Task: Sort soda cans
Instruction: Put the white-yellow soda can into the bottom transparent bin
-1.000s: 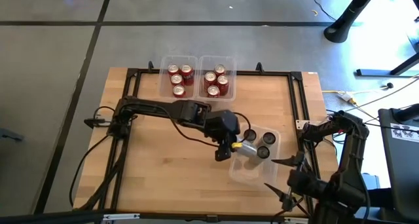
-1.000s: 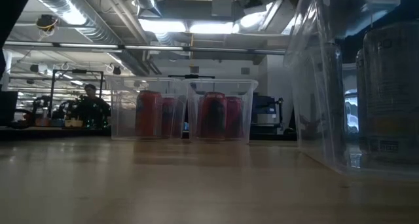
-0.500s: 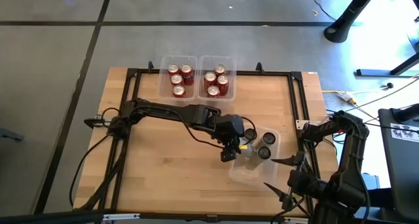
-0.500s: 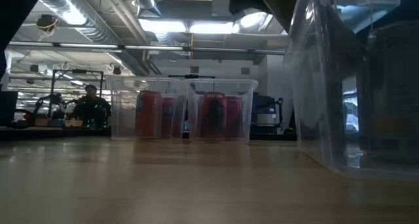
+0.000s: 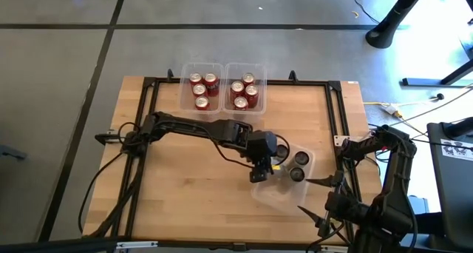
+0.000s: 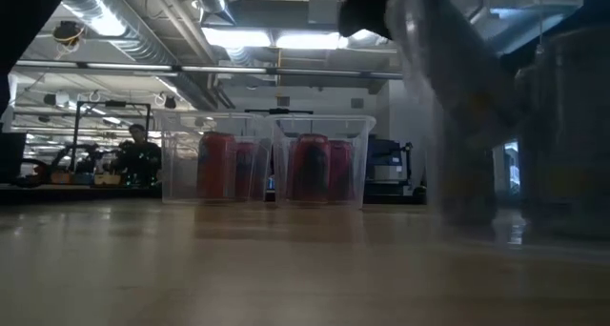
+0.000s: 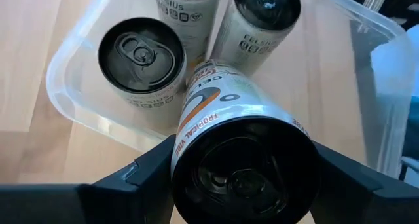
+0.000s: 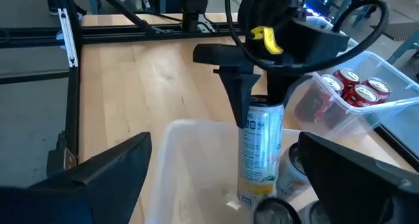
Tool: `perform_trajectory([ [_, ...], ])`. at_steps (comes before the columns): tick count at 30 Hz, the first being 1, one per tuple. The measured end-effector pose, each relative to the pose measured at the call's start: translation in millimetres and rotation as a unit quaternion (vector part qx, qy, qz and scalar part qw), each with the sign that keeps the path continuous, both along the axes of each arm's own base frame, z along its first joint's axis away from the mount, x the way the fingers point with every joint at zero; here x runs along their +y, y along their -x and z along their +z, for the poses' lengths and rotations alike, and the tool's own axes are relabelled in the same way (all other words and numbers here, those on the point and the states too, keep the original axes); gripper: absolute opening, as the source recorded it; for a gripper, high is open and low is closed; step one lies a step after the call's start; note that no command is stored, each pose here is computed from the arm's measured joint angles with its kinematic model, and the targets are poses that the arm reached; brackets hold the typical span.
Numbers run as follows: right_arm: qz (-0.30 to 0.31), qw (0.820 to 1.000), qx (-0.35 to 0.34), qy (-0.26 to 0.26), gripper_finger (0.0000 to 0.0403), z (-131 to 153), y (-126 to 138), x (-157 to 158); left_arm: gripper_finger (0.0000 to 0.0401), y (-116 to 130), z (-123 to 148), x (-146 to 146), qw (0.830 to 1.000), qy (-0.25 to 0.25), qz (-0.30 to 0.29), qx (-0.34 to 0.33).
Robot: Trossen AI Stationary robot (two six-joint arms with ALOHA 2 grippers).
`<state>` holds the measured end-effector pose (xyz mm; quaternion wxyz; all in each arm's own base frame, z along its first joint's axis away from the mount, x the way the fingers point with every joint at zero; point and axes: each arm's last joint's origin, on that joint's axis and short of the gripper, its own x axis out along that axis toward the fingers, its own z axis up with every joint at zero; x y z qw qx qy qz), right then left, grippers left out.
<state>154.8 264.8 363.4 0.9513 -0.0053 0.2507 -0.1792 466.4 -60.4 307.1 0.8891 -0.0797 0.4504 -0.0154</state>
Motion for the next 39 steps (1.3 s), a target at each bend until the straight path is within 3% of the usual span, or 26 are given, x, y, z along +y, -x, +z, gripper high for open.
perform_trajectory([
  [9, -0.034, 0.999, 0.016, 0.021, 0.0381, -11.1, -24.3, -4.3, 0.0251, 4.3, -2.9, 0.0, 0.999, -0.019, -0.022, 0.026],
  [19, -0.104, 0.989, 0.077, 0.076, 0.0381, -50.6, -59.6, -35.2, 0.0251, 14.0, 10.1, -1.6, 0.999, -0.024, -0.032, 0.024],
  [29, -0.137, 0.976, 0.163, 0.037, 0.0373, -68.8, -82.0, -55.7, 0.0251, 25.1, 32.9, -2.4, 0.998, -0.034, -0.049, -0.007],
  [31, -0.129, 0.977, 0.168, 0.037, 0.0351, -69.2, -85.7, -56.6, 0.0251, 25.3, 32.8, -3.8, 0.998, -0.037, -0.054, -0.008],
  [34, -0.108, 0.977, 0.181, 0.038, 0.0286, -69.8, -87.1, -54.3, 0.0251, 25.5, 32.8, -5.8, 0.997, -0.043, -0.063, -0.009],
  [39, -0.097, 0.976, 0.189, 0.034, 0.0125, -76.7, -86.8, -52.2, 0.0251, 27.5, 35.6, -11.0, 0.995, -0.052, -0.082, -0.016],
])
